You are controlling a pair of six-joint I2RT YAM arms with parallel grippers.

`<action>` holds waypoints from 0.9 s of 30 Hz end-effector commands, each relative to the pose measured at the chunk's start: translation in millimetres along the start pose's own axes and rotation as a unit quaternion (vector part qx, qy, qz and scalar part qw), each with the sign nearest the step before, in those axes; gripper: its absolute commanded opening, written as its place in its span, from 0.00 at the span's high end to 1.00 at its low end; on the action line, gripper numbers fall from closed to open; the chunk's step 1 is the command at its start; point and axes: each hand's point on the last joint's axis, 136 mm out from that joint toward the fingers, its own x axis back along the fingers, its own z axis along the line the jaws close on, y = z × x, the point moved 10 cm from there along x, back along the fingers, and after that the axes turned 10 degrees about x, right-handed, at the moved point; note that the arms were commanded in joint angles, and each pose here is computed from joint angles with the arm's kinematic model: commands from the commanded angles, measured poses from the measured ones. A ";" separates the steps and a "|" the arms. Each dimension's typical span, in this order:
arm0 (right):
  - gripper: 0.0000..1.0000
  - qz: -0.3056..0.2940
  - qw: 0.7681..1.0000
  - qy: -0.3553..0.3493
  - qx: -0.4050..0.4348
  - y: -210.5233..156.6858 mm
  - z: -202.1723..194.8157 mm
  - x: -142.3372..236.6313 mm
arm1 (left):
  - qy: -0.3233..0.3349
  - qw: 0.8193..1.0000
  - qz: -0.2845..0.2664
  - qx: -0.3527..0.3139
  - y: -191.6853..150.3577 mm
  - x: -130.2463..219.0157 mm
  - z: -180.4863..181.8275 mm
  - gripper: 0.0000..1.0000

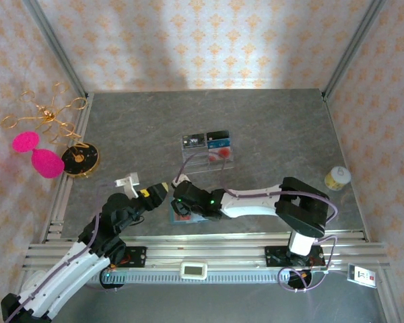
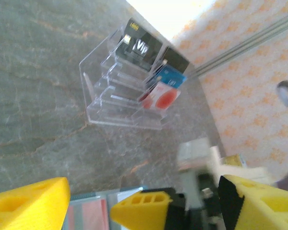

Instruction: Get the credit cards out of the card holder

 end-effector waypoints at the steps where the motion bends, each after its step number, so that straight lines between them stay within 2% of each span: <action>1: 0.64 0.049 0.998 -0.020 0.030 -8.2 2.7 -3.4 | 0.010 1.000 -0.022 -0.018 9.5 8.6 -9.1 0.19; 11: 0.61 0.082 0.989 -0.093 0.077 -10.9 10.7 -18.6 | -0.009 0.999 -0.032 -0.031 17.2 14.2 -23.4 0.19; 17: 0.61 0.113 0.981 -0.119 0.100 -25.3 12.7 -29.2 | -0.013 0.999 -0.025 -0.028 14.4 12.0 -20.9 0.19; 22: 0.71 0.140 0.979 -0.111 0.099 -43.9 10.2 -40.0 | -0.013 0.999 -0.021 -0.026 13.2 11.2 -19.7 0.19; 27: 0.91 0.142 0.981 -0.098 0.088 -52.4 8.9 -43.1 | -0.013 0.999 -0.018 -0.025 12.6 10.6 -19.5 0.19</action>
